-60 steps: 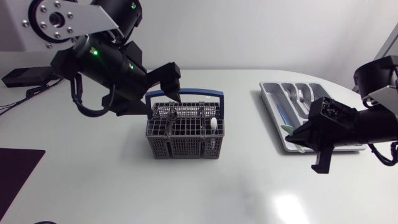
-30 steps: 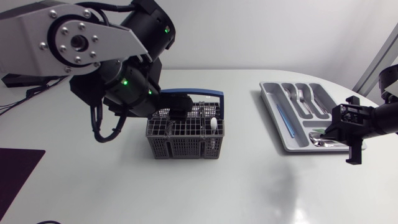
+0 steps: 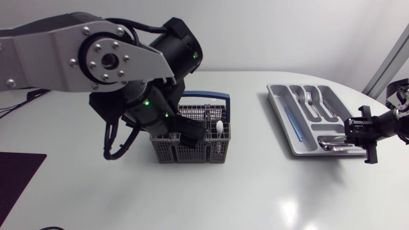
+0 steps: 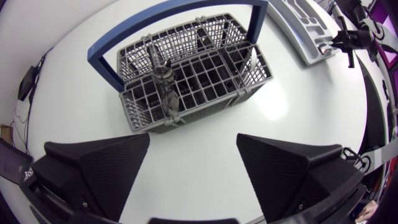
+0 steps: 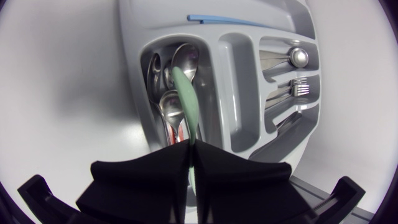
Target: Unload the cutlery basket into the drawer organizer.
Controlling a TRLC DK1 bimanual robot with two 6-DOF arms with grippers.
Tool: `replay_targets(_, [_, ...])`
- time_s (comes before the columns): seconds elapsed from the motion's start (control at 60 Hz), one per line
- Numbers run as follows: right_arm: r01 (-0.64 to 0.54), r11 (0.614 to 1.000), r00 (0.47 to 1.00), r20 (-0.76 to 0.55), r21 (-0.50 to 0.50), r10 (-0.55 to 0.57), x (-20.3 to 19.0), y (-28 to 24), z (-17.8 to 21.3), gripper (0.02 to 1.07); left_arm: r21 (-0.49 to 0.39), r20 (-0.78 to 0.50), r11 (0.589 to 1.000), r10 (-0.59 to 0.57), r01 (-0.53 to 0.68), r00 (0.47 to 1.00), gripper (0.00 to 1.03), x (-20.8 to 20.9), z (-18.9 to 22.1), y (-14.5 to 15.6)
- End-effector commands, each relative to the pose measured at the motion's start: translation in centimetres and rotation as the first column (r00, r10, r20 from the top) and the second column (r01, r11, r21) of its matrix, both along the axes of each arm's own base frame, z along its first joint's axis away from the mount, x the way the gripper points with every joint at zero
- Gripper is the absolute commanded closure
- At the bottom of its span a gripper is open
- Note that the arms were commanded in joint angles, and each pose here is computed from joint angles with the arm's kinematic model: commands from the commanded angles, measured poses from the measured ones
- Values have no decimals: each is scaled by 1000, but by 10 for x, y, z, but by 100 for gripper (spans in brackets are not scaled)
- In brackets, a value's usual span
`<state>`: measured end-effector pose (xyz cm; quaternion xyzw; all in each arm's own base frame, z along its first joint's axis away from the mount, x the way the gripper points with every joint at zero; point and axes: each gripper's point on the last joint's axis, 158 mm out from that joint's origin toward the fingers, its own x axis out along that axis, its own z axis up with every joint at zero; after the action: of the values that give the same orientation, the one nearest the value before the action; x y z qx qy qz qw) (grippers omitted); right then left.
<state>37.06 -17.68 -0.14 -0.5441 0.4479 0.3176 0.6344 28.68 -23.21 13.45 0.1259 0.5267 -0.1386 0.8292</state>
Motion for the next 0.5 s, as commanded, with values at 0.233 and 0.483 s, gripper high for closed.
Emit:
replay_targets(0.233, [-57,997,998,-19,-46,57,7,-2,-20,71,74,-32,992,-96,99,995,5,-5,-5,-5])
replay_targets(0.483, [-40,998,998,-54,-40,38,-4,4,3,11,109,-59,984,-137,142,989,6,-8,-7,-8])
